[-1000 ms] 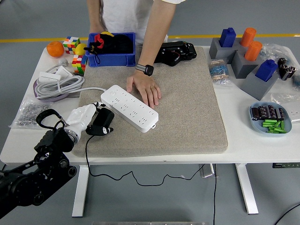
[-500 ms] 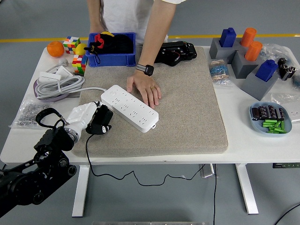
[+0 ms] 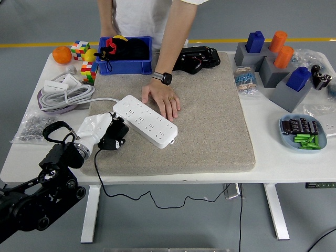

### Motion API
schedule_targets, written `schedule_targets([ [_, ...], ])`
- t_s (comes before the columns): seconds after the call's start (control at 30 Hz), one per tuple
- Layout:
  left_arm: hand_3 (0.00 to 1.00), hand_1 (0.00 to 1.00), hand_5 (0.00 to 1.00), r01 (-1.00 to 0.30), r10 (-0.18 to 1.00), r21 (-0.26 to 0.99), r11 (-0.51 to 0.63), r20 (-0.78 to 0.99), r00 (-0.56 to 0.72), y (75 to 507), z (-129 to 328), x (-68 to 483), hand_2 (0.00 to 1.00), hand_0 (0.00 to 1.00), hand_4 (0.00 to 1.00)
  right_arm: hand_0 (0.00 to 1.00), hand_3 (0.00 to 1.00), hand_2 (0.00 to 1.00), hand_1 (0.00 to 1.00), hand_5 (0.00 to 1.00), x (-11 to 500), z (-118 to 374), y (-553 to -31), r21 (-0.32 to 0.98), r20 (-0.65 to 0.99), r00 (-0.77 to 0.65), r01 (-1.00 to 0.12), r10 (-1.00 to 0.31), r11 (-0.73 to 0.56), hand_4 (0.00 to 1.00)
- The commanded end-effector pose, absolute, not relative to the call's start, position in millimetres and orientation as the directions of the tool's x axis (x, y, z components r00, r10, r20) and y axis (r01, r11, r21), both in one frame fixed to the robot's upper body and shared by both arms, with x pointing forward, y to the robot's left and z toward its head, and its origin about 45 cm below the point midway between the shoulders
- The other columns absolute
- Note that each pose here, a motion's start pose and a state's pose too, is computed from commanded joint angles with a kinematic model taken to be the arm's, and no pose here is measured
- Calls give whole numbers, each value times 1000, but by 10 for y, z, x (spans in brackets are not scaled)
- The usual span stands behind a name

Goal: Press the white button,pick up the black plug,place it near the board,insert it into the board

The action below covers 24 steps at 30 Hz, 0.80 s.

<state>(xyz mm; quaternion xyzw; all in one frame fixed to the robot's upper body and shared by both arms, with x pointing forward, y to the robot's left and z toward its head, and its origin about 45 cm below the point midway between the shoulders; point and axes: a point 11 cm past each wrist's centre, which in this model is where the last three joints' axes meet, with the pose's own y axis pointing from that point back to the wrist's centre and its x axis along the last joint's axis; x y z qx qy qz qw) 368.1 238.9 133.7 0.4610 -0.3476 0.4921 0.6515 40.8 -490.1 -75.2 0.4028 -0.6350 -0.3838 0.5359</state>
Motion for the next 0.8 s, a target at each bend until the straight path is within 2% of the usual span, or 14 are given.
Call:
schedule_targets([
  [0.03,589,456,2,-963,321,255,92,908,271,2388,1344,3686,460,327,653,700,594,651,642,416,410,-753,-4899,919,371,-101,-101,-923,380,675],
  [0.07,574,358,2,-964,325,249,95,907,266,2385,1358,3694,378,281,650,699,595,651,641,417,411,-754,-4896,919,370,-101,-101,-923,380,674],
  [0.47,573,353,2,-979,398,171,112,895,202,2337,1637,3915,366,275,636,698,592,650,641,416,418,-750,-4905,919,372,-99,-101,-923,381,672],
  [0.8,574,355,2,-975,365,184,129,905,219,2213,1697,4117,368,277,629,698,593,651,641,416,443,-745,-4906,918,372,-97,-106,-923,381,672],
])
